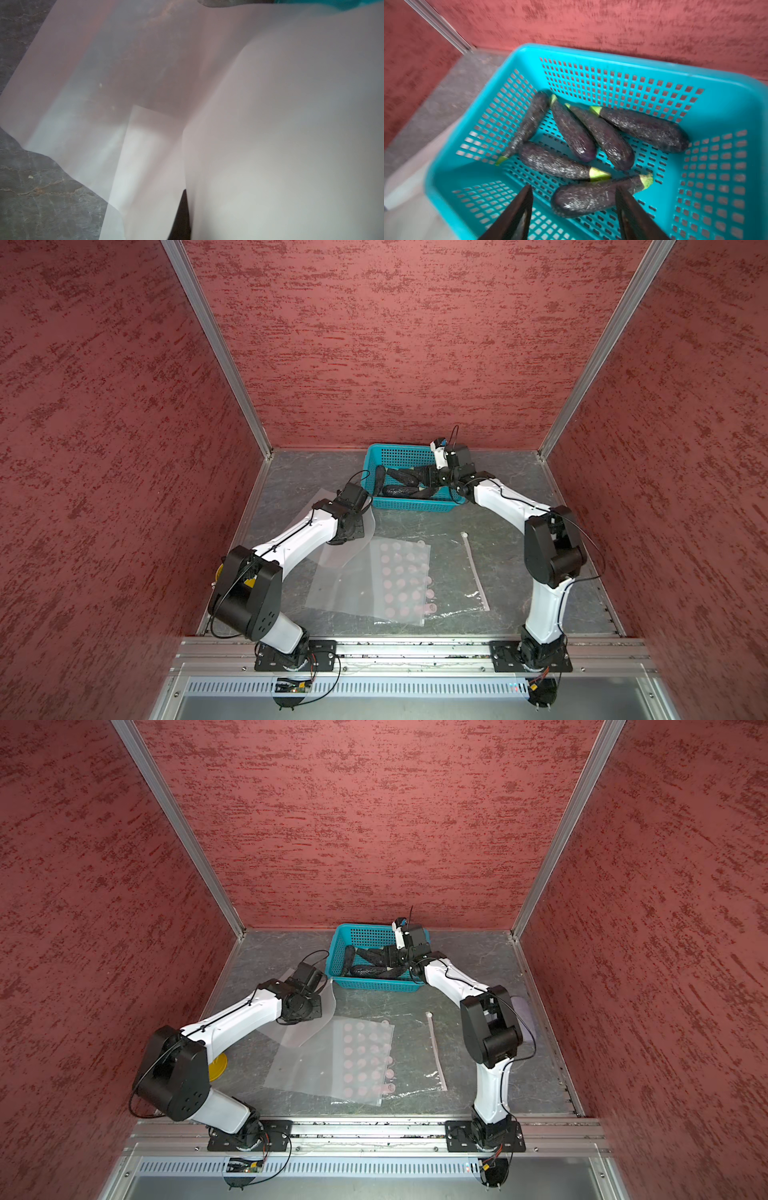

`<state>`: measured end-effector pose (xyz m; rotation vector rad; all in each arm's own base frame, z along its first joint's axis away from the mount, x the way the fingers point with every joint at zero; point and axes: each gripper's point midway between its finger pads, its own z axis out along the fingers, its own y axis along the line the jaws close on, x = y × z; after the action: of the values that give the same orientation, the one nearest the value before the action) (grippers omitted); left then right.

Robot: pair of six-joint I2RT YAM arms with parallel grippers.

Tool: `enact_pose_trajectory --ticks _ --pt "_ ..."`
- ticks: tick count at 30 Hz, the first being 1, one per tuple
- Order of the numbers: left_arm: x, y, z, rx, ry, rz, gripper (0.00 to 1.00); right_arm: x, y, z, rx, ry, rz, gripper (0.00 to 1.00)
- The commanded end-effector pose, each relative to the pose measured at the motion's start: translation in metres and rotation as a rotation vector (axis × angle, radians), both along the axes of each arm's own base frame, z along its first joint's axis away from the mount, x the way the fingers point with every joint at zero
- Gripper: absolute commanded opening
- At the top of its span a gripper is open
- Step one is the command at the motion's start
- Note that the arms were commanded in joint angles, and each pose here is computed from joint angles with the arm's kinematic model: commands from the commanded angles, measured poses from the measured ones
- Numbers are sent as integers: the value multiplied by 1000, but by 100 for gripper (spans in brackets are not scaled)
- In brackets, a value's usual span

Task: Place the eggplant in a zip-top bag and seal the zipper
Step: Move the basket to the center of the board.

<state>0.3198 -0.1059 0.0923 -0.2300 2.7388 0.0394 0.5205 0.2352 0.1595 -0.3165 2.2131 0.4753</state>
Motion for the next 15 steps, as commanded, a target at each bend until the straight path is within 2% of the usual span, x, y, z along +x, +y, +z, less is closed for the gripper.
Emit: enact_pose_trajectory --ticks 1,7,15 --pt "0 11 12 -11 -20 27 0 9 -7 -13 -82 25 69 67" --pt "-1 18 19 -79 -46 91 0 25 -16 -39 -173 64 118 81" --pt "-5 24 19 -100 -42 129 0 25 -6 -77 -211 156 222 83"
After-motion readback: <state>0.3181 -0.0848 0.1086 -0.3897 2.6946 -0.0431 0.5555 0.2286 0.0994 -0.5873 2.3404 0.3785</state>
